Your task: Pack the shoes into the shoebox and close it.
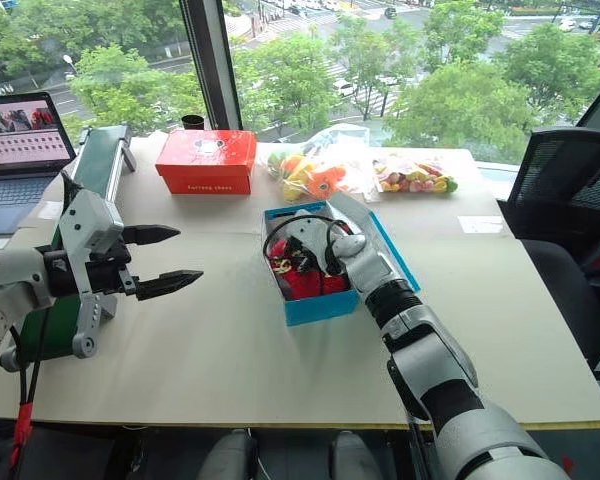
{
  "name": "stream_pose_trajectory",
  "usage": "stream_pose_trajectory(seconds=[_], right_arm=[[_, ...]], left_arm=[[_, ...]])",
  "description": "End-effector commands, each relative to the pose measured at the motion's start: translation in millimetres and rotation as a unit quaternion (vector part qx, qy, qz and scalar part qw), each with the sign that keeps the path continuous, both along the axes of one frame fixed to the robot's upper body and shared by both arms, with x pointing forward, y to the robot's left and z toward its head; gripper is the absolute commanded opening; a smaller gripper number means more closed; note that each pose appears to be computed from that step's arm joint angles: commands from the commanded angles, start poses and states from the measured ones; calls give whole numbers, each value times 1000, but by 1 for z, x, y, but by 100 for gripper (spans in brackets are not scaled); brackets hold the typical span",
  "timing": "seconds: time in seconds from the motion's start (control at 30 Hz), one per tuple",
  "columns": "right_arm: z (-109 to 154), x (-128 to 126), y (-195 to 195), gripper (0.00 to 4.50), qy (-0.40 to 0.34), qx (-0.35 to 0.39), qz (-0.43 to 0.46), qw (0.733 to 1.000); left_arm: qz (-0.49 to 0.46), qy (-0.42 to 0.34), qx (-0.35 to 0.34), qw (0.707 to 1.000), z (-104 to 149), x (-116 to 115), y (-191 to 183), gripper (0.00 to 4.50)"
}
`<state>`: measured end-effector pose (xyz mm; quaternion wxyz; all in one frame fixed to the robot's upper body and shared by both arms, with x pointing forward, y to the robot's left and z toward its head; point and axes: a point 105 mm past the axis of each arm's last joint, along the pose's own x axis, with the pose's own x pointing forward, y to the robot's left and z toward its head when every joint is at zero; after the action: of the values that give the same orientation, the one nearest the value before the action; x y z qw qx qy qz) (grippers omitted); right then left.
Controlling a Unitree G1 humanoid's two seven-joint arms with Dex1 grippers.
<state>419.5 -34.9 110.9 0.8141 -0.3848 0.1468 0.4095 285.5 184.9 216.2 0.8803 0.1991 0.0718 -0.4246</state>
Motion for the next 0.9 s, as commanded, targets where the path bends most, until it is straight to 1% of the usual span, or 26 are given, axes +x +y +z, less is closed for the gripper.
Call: stream_pose_trajectory(seconds=[0.03, 0.07, 0.13, 0.2, 0.23, 0.3, 0.53, 0.6, 0.63, 0.67, 0.73, 0.8, 0.83, 0.87, 0.9], right_arm=[[-52, -21, -8, 83, 144, 37, -37, 988], [-50, -21, -3, 83, 165, 82, -51, 981], [-47, -18, 2, 83, 185, 139, -76, 970], [-47, -16, 2, 83, 202, 175, -94, 959], [-48, -17, 1, 68, 206, 174, -93, 958], [-50, -16, -1, 60, 200, 168, -98, 960], [-33, -8, 1, 60, 181, 201, -106, 957], [-35, -9, 3, 60, 184, 198, -101, 958], [-39, -11, 2, 162, 188, 190, -99, 959], [-43, -12, 2, 184, 191, 182, -98, 960], [-48, -14, 1, 257, 198, 179, -100, 958], [-52, -13, -3, 319, 192, 171, -108, 960], [-49, -11, -4, 350, 188, 177, -111, 960], [-47, -10, -5, 389, 185, 183, -113, 959], [-38, -7, -5, 412, 174, 197, -116, 958]], left_arm=[[-16, -28, 3, 999, 12, -2, -7, 447], [-17, -28, 3, 999, 12, -2, -8, 447], [-19, -27, 4, 999, 11, -1, -8, 447], [-20, -27, 4, 999, 11, -1, -9, 447], [-20, -27, 5, 999, 11, -1, -9, 450], [-21, -27, 5, 999, 12, -1, -9, 450], [-28, -27, 6, 999, 13, 1, -12, 450], [-30, -28, 5, 999, 14, 2, -13, 450], [-32, -29, 5, 999, 14, 2, -14, 450], [-32, -29, 4, 999, 15, 3, -15, 450], [-34, -29, 5, 999, 15, 4, -16, 450], [-36, -29, 4, 999, 15, 4, -17, 450], [-38, -28, 4, 999, 15, 4, -18, 450], [-39, -28, 4, 999, 15, 4, -18, 450], [-39, -27, 5, 999, 15, 5, -18, 450]])
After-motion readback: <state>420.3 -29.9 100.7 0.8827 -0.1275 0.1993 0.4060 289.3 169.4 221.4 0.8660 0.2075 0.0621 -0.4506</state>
